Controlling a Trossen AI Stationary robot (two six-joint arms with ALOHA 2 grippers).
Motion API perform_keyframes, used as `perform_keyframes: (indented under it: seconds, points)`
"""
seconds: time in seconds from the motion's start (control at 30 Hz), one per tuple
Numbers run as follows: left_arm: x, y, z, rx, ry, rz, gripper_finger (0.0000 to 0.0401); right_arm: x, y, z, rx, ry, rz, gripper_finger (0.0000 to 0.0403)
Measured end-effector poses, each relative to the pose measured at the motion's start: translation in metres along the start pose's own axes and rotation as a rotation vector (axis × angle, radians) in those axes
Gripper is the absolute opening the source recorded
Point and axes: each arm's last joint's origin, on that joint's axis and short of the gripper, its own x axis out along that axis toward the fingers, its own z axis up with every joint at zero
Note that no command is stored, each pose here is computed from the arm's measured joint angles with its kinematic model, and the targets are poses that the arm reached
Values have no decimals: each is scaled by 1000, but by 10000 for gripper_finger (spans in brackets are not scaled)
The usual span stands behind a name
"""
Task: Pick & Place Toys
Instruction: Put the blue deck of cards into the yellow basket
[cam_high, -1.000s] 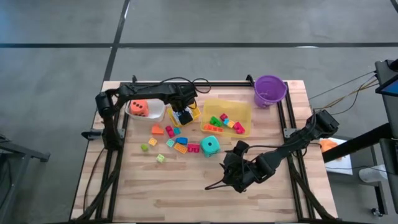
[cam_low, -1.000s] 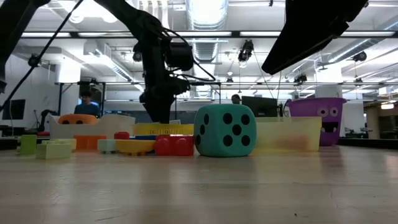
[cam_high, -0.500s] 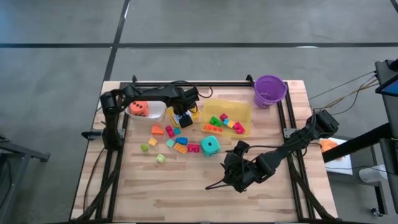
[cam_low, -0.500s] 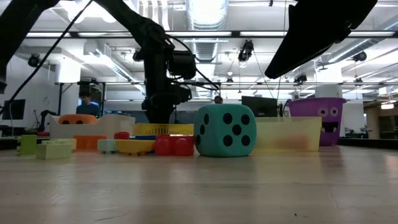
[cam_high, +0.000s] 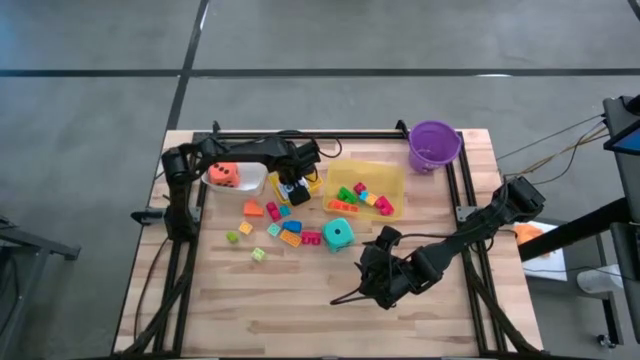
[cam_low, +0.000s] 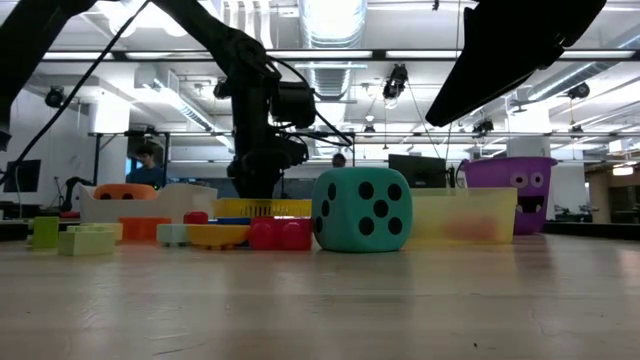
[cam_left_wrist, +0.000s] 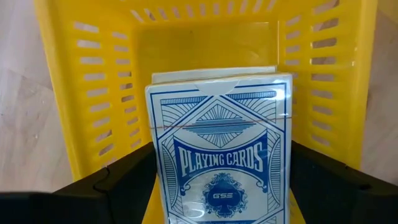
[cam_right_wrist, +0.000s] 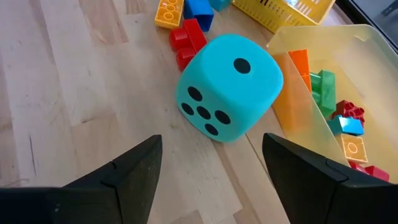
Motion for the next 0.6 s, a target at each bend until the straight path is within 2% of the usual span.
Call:
perform_keyframes:
  seconds: [0.47,0.6]
  points:
    - [-11,-1,2,-30,10,6,326,0,1,-1,1,31,31,275]
    - [-10,-2,0,-36,21,8,345,0,1,-1,1,31,32,275]
